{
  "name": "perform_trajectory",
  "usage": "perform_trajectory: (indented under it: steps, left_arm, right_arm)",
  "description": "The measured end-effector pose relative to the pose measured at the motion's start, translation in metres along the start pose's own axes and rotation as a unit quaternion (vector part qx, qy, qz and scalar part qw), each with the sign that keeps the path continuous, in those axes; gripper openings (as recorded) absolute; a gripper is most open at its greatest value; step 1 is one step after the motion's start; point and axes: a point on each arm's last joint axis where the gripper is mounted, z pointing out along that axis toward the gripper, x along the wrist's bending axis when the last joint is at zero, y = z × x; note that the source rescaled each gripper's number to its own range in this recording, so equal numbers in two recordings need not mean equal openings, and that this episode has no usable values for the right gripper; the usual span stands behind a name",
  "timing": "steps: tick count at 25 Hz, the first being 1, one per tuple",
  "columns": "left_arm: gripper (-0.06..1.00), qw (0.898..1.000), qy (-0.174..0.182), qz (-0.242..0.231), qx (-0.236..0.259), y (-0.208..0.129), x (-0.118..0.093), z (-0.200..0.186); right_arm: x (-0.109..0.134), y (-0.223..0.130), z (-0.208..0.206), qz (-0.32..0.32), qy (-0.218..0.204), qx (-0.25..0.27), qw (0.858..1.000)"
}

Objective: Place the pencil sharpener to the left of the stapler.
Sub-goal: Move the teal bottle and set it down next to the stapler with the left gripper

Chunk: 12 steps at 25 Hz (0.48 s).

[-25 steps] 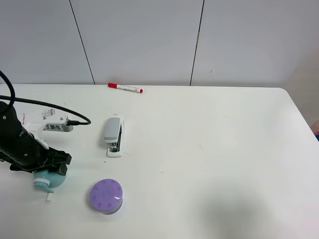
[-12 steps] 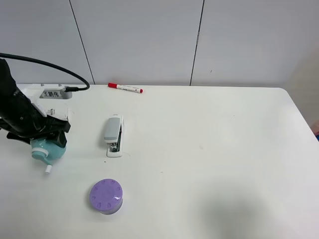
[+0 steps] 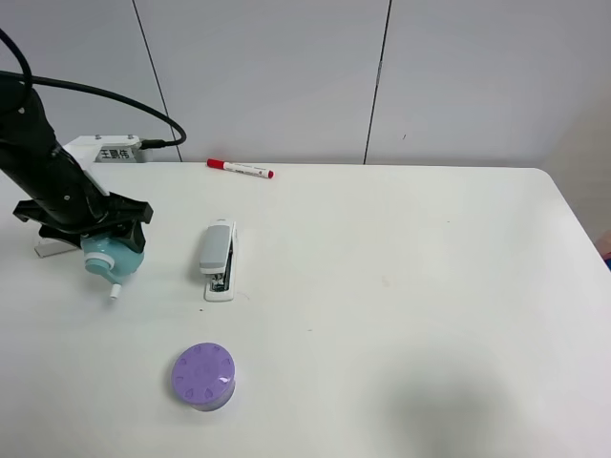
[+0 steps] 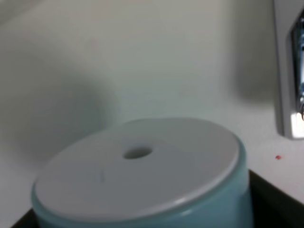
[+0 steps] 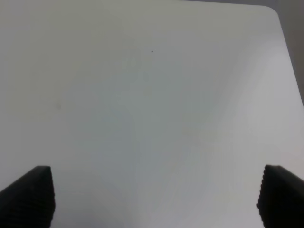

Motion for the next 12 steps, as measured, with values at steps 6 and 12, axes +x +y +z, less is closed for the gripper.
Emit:
perform_trajectory:
  steps: [6, 12]
  left_arm:
    - [0.03, 1.000, -0.013, 0.011, 0.009, 0.017, -0.017, 0.020]
    - [0.03, 0.999, -0.013, 0.015, 0.027, 0.022, -0.022, 0.046]
  right_arm:
    - [0.000, 0.000, 0.000, 0.000, 0.000, 0.000, 1.000]
    - [0.000, 0.000, 0.000, 0.000, 0.000, 0.000, 1.000]
